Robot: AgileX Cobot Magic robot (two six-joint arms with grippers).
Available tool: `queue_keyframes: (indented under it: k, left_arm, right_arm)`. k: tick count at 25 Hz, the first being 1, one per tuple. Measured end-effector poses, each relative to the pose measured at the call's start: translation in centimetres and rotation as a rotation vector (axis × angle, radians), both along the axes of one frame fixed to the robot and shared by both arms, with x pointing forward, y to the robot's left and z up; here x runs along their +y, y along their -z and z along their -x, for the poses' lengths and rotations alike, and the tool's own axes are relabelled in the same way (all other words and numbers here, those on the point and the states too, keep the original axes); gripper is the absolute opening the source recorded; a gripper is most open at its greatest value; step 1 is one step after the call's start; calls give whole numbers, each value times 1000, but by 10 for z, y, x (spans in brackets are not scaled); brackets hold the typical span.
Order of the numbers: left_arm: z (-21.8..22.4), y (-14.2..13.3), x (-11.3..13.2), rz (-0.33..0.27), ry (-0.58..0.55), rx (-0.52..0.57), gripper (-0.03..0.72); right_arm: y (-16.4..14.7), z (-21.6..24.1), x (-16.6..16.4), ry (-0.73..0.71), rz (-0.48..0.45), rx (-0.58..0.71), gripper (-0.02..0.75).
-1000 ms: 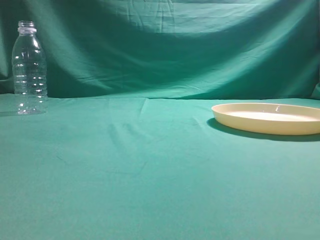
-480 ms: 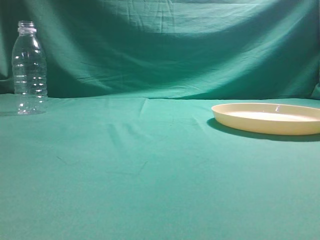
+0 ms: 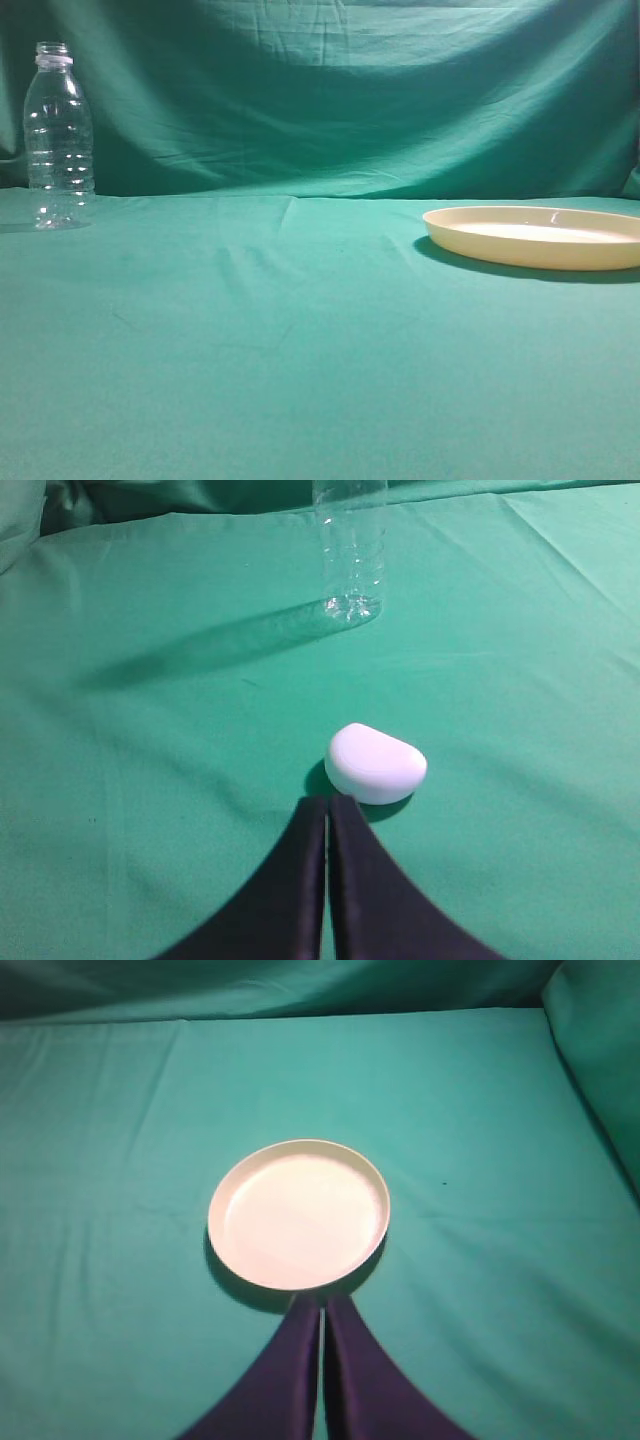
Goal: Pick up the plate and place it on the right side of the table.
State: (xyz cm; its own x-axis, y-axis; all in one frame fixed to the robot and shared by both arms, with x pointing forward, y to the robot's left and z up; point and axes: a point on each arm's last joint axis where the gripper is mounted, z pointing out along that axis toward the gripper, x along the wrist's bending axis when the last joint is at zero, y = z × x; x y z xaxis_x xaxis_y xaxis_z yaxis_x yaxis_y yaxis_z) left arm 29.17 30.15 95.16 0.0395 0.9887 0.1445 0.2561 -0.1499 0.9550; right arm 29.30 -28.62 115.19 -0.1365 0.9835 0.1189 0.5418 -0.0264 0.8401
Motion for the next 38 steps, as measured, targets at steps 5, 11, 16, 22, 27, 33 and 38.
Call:
queue_keyframes:
  k: [5, 11, 16, 22, 27, 33, 38]
  left_arm:
    - [0, 0, 0, 0, 0, 0, 0]
    - [0, 0, 0, 0, 0, 0, 0]
    - [0, 0, 0, 0, 0, 0, 0]
    - [0, 0, 0, 0, 0, 0, 0]
    - [0, 0, 0, 0, 0, 0, 0]
    - [0, 0, 0, 0, 0, 0, 0]
    - [0, 0, 0, 0, 0, 0, 0]
  right_arm:
    - [6, 36, -3, -25, -38, -20, 0]
    - [12, 42, -5, -58, 2, -227, 0]
    - [53, 30, -5, -50, 45, -390, 0]
    - [128, 17, -7, -1, 107, -414, 0]
    - [180, 6, -6, 4, 118, -314, 0]
    - [206, 3, -6, 15, 102, -255, 0]
    - [206, 3, -6, 18, 94, -256, 0]
